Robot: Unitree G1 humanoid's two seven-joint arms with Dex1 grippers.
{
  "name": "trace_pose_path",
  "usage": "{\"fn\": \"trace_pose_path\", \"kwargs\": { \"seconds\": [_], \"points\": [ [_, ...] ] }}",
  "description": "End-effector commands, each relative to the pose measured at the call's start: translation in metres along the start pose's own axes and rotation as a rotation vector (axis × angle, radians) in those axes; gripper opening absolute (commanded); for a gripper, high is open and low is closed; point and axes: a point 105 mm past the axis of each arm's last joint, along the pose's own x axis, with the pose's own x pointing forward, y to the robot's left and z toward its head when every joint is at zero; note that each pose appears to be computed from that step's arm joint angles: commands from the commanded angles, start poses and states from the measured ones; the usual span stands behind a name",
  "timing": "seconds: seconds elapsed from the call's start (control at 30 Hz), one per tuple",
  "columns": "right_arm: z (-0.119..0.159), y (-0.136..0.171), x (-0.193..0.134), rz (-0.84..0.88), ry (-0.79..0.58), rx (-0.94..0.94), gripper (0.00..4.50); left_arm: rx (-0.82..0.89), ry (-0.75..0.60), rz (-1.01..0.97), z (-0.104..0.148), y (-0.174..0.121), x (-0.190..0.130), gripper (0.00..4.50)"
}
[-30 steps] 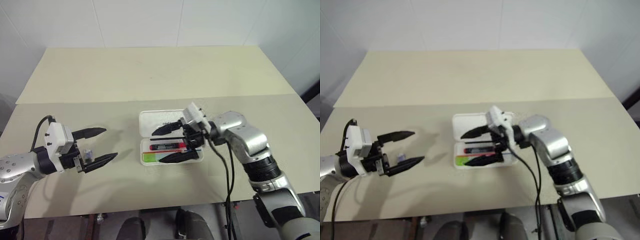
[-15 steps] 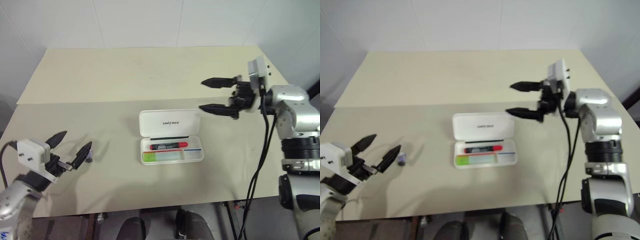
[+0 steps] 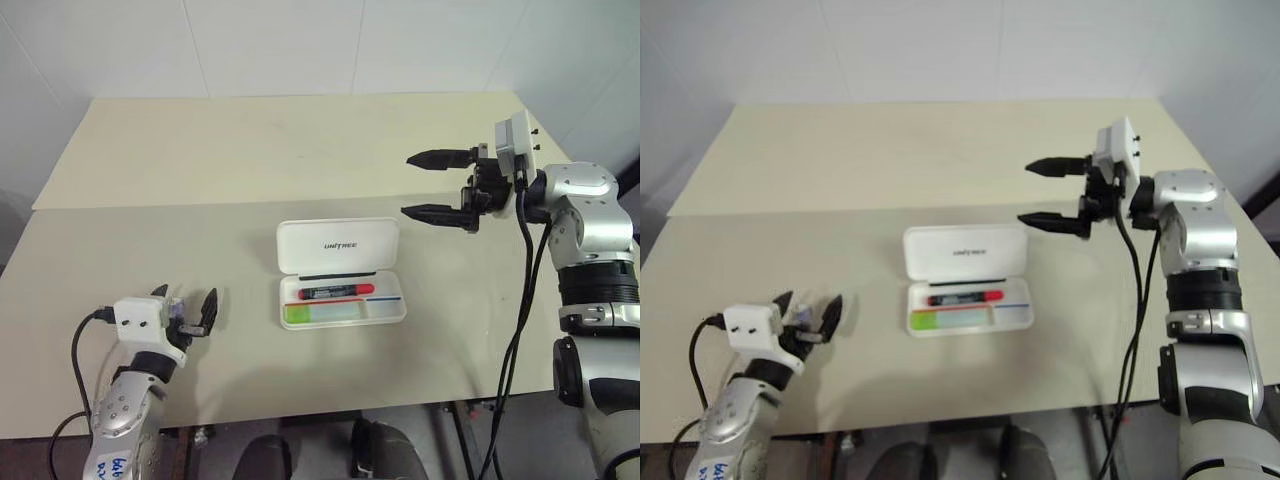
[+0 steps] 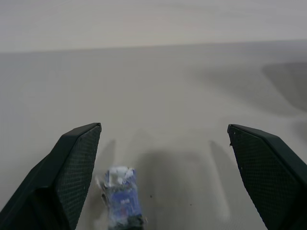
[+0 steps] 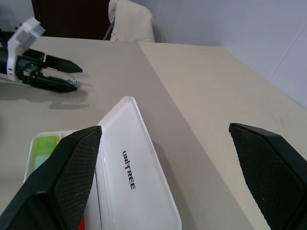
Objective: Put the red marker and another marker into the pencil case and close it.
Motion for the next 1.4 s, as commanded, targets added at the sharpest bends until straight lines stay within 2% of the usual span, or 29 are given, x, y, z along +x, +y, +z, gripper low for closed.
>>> {"fn": "trace_pose_path", "kwargs": {
  "seconds": [0.03, 0.5, 0.63, 0.93, 1.2, 1.4],
  "points": [
    [0.022, -0.001, -0.005, 0.017, -0.017, -0.065, 4.47, 0.021, -0.006, 0.048, 0.004, 0.003, -0.001, 4.5],
    [0.018, 0.003, -0.009, -0.006, 0.005, -0.067, 4.47, -0.006, 0.071, 0.077, -0.014, 0.003, -0.014, 4.5],
    [0.016, 0.004, -0.013, -0.012, 0.009, -0.063, 4.5, 0.0, 0.099, 0.088, -0.022, 0.005, -0.018, 3.58],
    [0.005, 0.016, -0.02, 0.065, 0.026, -0.027, 4.5, 0.006, 0.115, 0.093, -0.031, 0.01, -0.018, 0.47],
    [-0.007, 0.026, -0.03, 0.122, 0.009, 0.049, 4.5, 0.001, 0.053, 0.03, -0.023, 0.007, -0.011, 0.4],
    [-0.021, 0.024, -0.044, 0.094, 0.034, 0.1, 4.5, 0.024, -0.06, -0.163, 0.013, -0.007, -0.002, 0.4]
  ]
}}
